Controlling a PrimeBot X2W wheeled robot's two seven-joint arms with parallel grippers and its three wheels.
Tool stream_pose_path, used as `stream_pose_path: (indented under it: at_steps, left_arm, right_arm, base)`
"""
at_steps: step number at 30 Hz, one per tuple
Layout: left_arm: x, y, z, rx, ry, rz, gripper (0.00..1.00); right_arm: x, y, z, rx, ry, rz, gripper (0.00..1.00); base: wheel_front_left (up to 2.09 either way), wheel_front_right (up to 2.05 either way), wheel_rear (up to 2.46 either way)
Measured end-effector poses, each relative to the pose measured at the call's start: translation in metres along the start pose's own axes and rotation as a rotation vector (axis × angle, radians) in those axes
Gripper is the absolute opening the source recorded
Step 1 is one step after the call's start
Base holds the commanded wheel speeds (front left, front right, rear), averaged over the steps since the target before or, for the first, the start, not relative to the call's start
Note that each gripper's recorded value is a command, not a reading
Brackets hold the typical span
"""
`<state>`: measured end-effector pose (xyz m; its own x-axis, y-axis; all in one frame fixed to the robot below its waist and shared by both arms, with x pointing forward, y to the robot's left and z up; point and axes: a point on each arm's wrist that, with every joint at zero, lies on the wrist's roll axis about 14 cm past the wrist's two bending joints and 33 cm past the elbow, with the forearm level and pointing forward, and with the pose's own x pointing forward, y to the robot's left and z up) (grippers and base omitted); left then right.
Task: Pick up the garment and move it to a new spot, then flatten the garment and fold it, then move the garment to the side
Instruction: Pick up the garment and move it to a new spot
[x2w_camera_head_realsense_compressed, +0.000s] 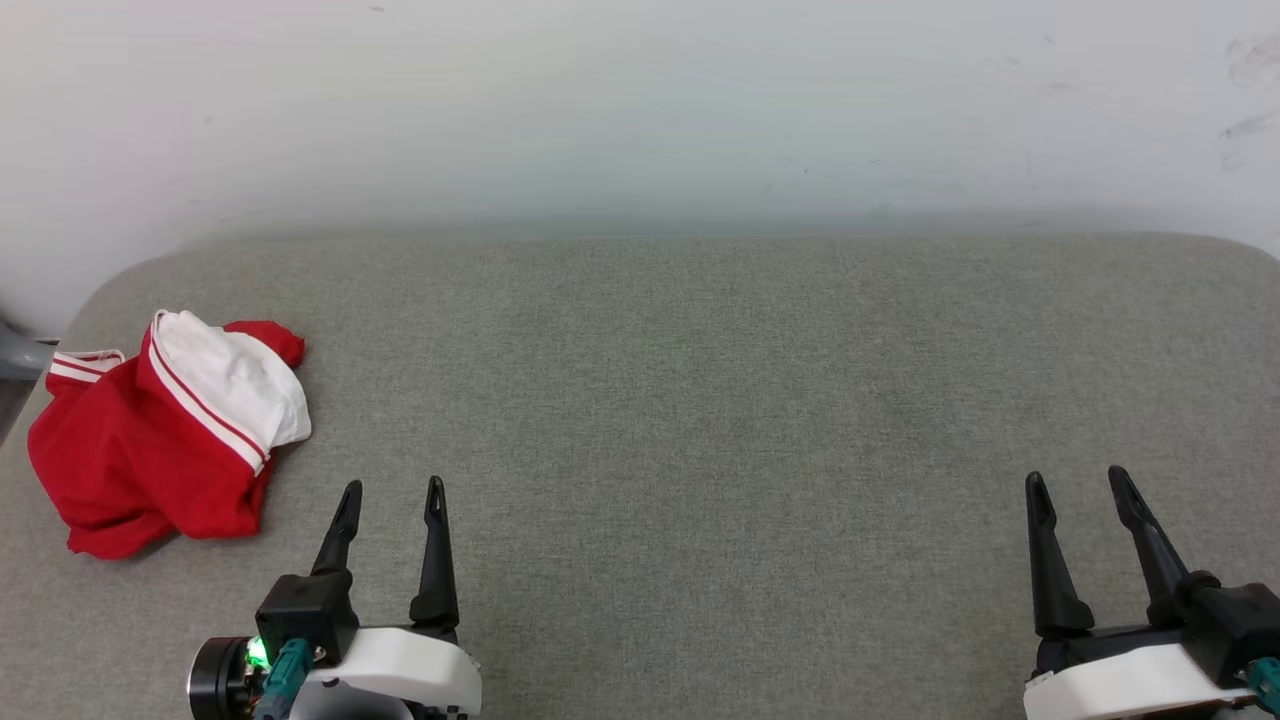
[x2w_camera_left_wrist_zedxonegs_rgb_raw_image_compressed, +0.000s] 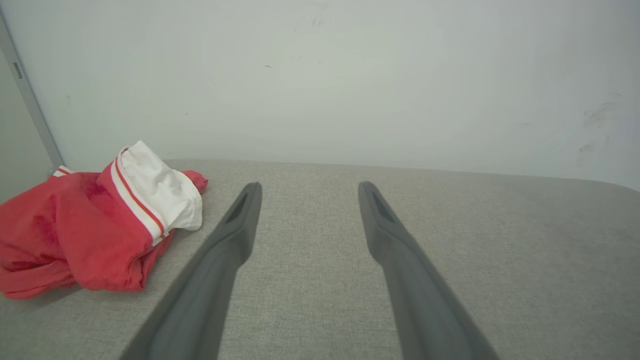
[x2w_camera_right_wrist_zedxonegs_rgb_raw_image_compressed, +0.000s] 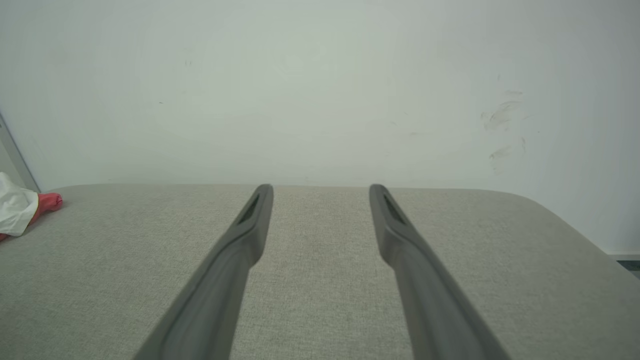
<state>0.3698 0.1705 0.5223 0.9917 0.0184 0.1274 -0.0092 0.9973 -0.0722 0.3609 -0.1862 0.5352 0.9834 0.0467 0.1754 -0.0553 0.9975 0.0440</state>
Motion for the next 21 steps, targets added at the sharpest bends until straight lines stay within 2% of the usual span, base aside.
stream_pose_path:
  at_steps: [12, 21]
  left_arm:
    - [-0.004, 0.008, -0.004, -0.004, 0.015, 0.021, 1.00]
    - [-0.018, 0.038, -0.001, 0.017, 0.012, 0.111, 1.00]
  right_arm:
    - [0.001, 0.004, -0.005, 0.025, 0.012, 0.008, 1.00]
    - [0.015, 0.031, -0.010, 0.046, 0.021, 0.092, 1.00]
  base:
    - [0.00, 0.00, 0.00]
    - [0.00, 0.00, 0.00]
